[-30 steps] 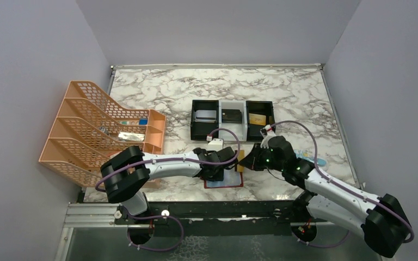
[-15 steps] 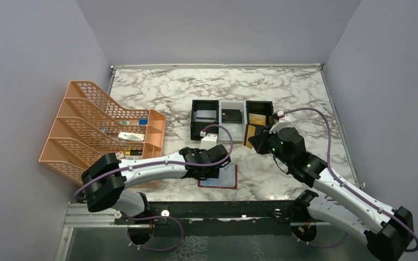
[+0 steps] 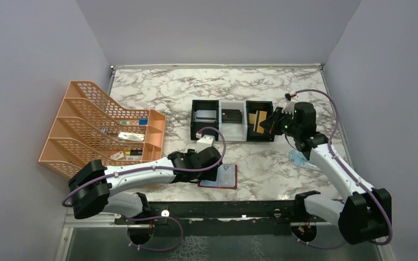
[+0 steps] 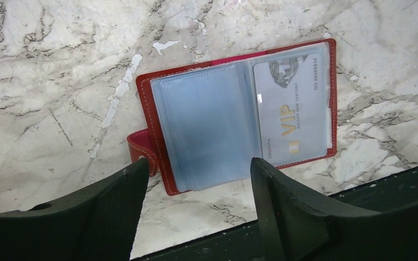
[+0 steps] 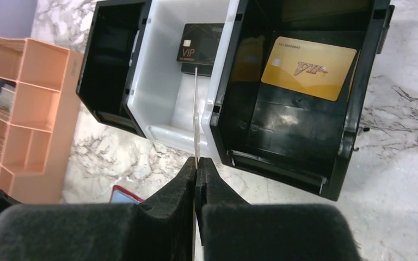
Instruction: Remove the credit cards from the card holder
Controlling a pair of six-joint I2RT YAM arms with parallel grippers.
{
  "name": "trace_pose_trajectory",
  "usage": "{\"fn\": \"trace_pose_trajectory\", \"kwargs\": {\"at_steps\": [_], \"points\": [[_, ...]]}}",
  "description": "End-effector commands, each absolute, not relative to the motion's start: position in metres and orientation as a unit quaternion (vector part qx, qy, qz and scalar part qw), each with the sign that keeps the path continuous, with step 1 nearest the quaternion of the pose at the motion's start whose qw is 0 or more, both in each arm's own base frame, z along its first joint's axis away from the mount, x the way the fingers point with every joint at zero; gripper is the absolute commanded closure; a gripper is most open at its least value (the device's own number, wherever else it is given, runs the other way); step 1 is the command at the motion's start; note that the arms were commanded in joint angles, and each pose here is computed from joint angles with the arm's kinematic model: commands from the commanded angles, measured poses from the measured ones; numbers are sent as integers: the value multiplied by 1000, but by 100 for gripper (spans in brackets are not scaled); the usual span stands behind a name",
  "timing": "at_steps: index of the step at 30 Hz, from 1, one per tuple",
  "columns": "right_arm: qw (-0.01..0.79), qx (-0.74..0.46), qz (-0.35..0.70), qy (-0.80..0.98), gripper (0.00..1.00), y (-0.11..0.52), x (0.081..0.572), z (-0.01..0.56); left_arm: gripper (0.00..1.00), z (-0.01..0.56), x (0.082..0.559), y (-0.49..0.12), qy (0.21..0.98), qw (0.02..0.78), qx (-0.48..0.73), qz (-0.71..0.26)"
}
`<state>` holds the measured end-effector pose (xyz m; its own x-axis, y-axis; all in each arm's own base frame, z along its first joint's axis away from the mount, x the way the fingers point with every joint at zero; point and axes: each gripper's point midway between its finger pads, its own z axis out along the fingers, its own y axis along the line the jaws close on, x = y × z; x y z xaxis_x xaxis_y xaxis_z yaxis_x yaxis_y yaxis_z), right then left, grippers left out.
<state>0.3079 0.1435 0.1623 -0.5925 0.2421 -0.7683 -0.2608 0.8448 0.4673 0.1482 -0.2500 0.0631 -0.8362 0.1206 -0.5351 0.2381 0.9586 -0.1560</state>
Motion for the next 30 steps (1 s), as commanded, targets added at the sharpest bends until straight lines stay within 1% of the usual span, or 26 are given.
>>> {"fn": "trace_pose_trajectory", "kwargs": {"at_steps": [1,4,5,7,10,13,16,19,22,30], "points": [[398,-7,344,851,99,155,313,174,28,75,148,-253,944,277,102,-147],[374,6,327,868,99,150,326,167,26,79,146,-254,942,276,108,-159],[379,7,316,870,99,148,332,169,26,81,146,-254,941,277,110,-162],[407,3,280,870,99,137,346,176,26,82,146,-252,940,277,110,-163],[479,-6,202,854,99,111,367,191,22,82,147,-247,940,282,104,-162],[542,-88,154,821,99,104,377,200,16,81,151,-240,939,290,95,-158],[566,-174,122,797,99,108,379,197,9,82,156,-235,939,295,86,-155],[573,-256,101,772,99,122,374,184,7,84,161,-232,939,296,81,-155],[569,-337,29,749,99,127,374,166,6,87,166,-229,939,295,72,-161],[526,-398,-51,750,99,114,394,136,5,90,180,-217,943,286,51,-164]]}}
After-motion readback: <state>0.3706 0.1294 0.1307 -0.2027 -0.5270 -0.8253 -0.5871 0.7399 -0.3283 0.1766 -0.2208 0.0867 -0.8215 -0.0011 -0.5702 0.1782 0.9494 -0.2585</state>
